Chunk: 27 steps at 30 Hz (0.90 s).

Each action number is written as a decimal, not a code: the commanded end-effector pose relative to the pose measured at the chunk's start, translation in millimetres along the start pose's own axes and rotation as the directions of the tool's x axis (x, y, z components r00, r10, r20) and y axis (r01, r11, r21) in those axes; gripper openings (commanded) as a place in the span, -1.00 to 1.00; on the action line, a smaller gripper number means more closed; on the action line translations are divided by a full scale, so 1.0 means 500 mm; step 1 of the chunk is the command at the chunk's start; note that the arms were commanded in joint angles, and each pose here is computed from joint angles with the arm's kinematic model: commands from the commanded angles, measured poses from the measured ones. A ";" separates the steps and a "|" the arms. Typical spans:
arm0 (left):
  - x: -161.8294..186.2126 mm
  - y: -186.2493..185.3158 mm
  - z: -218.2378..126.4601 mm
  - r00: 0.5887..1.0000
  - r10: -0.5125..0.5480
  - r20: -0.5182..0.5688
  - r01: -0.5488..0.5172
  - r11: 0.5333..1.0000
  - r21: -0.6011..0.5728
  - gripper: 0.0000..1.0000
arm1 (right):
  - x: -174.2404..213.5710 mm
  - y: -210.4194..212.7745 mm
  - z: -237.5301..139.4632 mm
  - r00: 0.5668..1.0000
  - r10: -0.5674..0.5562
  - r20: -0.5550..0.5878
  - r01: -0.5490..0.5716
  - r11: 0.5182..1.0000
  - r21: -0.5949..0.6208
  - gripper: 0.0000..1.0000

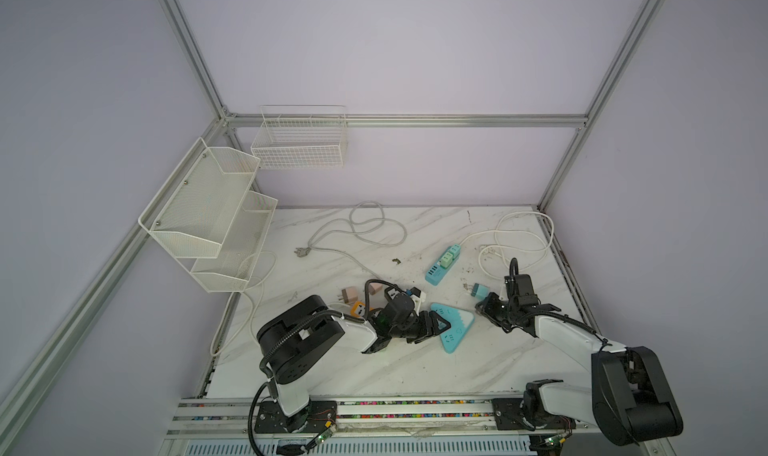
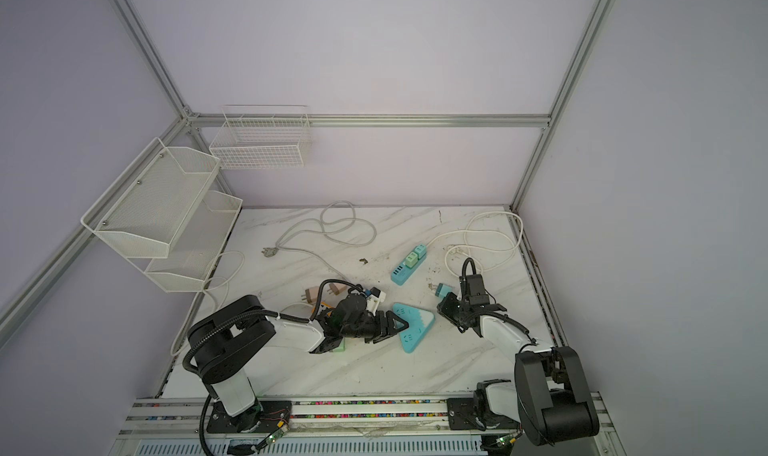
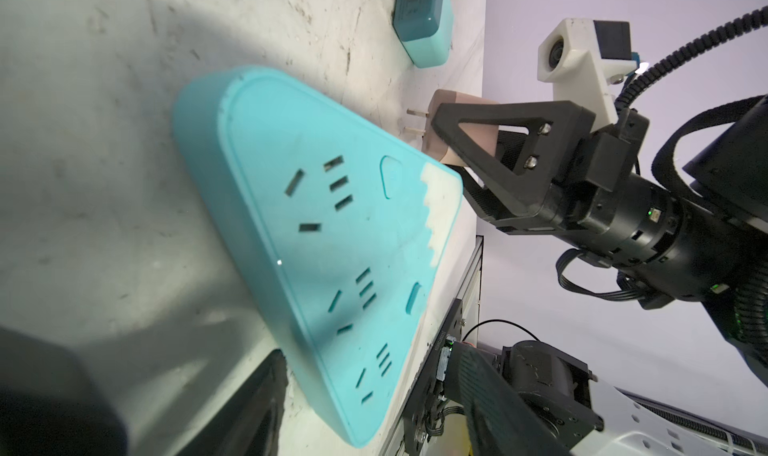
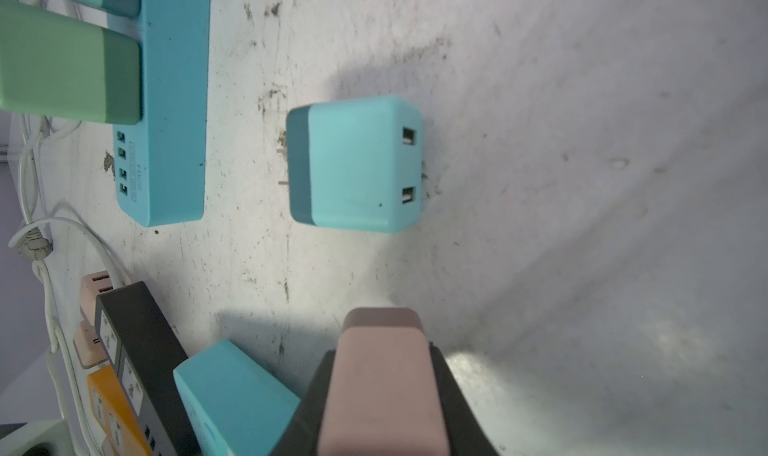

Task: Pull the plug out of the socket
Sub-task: 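Lift the pink plug away from the teal strip with the right gripper, then set the pink plug down with the right gripper while the left releases the strip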

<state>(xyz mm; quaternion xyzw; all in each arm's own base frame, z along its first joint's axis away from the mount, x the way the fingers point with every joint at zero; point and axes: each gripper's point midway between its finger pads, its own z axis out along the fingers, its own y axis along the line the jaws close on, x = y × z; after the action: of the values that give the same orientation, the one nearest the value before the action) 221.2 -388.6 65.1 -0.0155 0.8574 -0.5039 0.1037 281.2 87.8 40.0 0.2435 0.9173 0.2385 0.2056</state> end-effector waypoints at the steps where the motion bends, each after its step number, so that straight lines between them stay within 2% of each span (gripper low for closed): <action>1: -0.017 -0.017 -0.003 0.999 0.026 0.022 -0.026 0.999 -0.031 0.35 | -0.001 -0.003 0.002 1.000 0.014 0.007 -0.014 1.000 -0.006 -0.45; 7: -0.022 -0.026 -0.017 0.998 0.056 0.031 -0.054 0.997 -0.059 0.37 | -0.009 -0.006 -0.012 0.999 0.034 0.035 -0.034 0.999 0.009 -0.23; 16: -0.048 -0.083 -0.049 0.987 0.157 0.047 -0.152 0.984 -0.091 0.38 | -0.038 -0.012 -0.051 0.996 -0.013 0.087 0.005 0.996 0.095 0.12; 21: -0.091 -0.104 -0.077 0.970 0.229 0.083 -0.212 0.962 -0.171 0.37 | -0.076 0.018 -0.097 0.986 -0.116 0.119 0.100 0.986 0.130 0.26; 27: -0.172 -0.133 -0.104 0.939 0.313 0.145 -0.279 0.937 -0.211 0.35 | -0.122 0.087 -0.122 0.969 -0.196 0.150 0.187 0.980 0.069 0.30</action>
<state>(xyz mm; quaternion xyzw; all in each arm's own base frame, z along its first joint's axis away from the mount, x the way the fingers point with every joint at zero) 263.7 -365.4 120.9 0.0359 0.8938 -0.4015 0.1967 315.3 69.0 123.7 0.1998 0.9153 0.1863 0.2961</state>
